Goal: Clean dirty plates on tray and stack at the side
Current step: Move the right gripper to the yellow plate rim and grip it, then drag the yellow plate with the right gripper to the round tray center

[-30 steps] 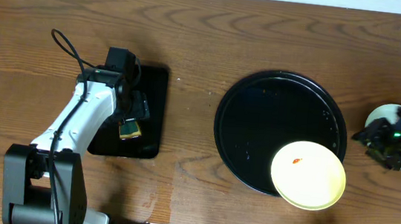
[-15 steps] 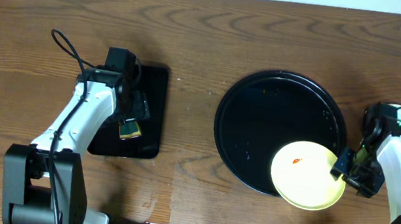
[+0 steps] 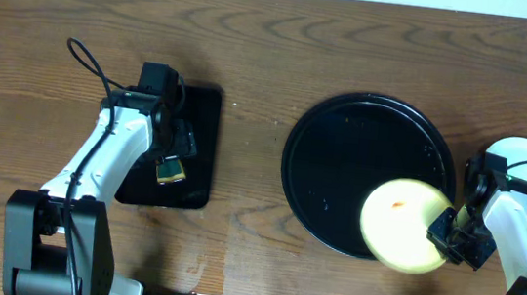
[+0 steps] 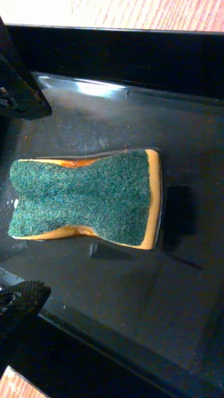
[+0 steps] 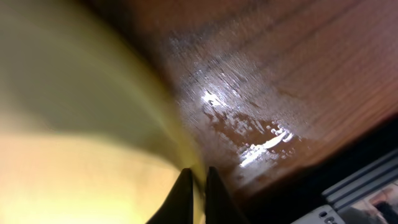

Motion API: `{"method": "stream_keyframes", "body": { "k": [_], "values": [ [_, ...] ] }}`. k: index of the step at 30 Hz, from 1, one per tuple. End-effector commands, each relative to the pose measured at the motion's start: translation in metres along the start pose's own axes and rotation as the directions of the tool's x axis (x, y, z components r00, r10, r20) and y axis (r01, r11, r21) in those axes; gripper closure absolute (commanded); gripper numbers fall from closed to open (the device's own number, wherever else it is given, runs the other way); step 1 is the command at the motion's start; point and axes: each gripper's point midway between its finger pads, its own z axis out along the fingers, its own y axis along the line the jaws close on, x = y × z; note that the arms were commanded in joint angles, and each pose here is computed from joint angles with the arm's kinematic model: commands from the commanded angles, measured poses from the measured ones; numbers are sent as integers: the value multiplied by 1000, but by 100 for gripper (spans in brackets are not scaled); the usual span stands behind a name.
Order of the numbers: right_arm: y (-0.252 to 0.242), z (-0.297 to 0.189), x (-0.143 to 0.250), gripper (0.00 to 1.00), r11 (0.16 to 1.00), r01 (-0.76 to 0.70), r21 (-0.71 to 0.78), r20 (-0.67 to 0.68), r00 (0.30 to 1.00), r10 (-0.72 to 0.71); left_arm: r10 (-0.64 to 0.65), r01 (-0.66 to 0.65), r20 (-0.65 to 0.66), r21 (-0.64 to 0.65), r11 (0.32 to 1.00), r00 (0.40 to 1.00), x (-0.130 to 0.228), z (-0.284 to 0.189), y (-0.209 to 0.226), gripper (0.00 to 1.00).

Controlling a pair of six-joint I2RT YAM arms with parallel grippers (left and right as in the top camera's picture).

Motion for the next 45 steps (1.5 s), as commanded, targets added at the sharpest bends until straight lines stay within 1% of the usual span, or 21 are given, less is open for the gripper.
{"method": "stream_keyframes", "body": {
  "k": [1, 4, 6, 8, 11, 13, 18, 20, 24, 27, 30, 33, 37, 38, 39, 40, 42, 43, 45],
  "values": [
    [10, -3, -9, 99, 998, 33, -52, 35, 999, -32, 1, -2, -10, -9, 1000, 1000, 2, 3, 3, 17],
    [33, -9, -16, 99, 977, 133, -169, 73, 990, -122, 1, -2, -10, -9, 1000, 1000, 2, 3, 3, 17],
    [55, -19, -22, 99, 933, 233, -273, 131, 970, -204, 1, -2, -10, -9, 1000, 1000, 2, 3, 3, 17],
    [70, -29, -28, 99, 894, 297, -336, 188, 951, -246, 1, -2, -10, -9, 1000, 1000, 2, 3, 3, 17],
    [89, -41, -40, 99, 835, 398, -379, 293, 908, -300, 1, -2, -10, -9, 1000, 1000, 2, 3, 3, 17],
    [101, -48, -49, 99, 793, 488, -365, 380, 856, -351, 1, -2, -10, -9, 1000, 1000, 2, 3, 3, 17],
    [119, -64, -71, 99, 744, 584, -323, 526, 765, -372, 1, -2, -10, -9, 1000, 1000, 2, 3, 3, 17],
    [126, -69, -77, 99, 717, 633, -293, 576, 715, -396, 1, -2, -10, -9, 1000, 1000, 2, 3, 3, 17],
    [138, -74, -77, 99, 661, 711, -240, 626, 634, -454, 1, -2, -10, -9, 1000, 1000, 2, 3, 3, 17],
    [146, -68, -71, 99, 614, 764, -201, 626, 582, -519, 1, -2, -10, -9, 1000, 1000, 2, 3, 3, 17],
    [152, -58, -67, 99, 599, 775, -200, 604, 579, -548, 1, -2, -10, -9, 1000, 1000, 2, 3, 3, 17],
    [153, -45, -69, 99, 619, 760, -199, 575, 602, -554, 1, -2, -10, -9, 1000, 1000, 2, 3, 3, 17],
    [156, -42, -73, 99, 619, 760, -198, 579, 600, -552, 1, -2, -10, -9, 1000, 1000, 2, 3, 3, 16],
    [159, -45, -78, 93, 618, 762, -192, 600, 590, -541, 1, -2, -10, -9, 1000, 1000, 2, 3, 3, 16],
    [161, -48, -80, 83, 618, 763, -189, 612, 584, -534, 1, -2, -10, -9, 1000, 1000, 2, 3, 3, 17],
    [164, -51, -84, 77, 617, 765, -184, 631, 573, -523, 1, -2, -10, -9, 1000, 1000, 2, 3, 3, 16],
    [167, -54, -87, 75, 618, 763, -191, 646, 571, -506, 1, -2, -10, -9, 1000, 1000, 2, 3, 3, 17],
    [167, -55, -87, 73, 630, 749, -206, 643, 589, -490, 1, -2, -10, -9, 1000, 1000, 2, 3, 3, 16],
    [163, -51, -84, 69, 670, 697, -254, 605, 656, -452, 1, -2, -10, -9, 1000, 1000, 2, 3, 3, 17]
  ]
}}
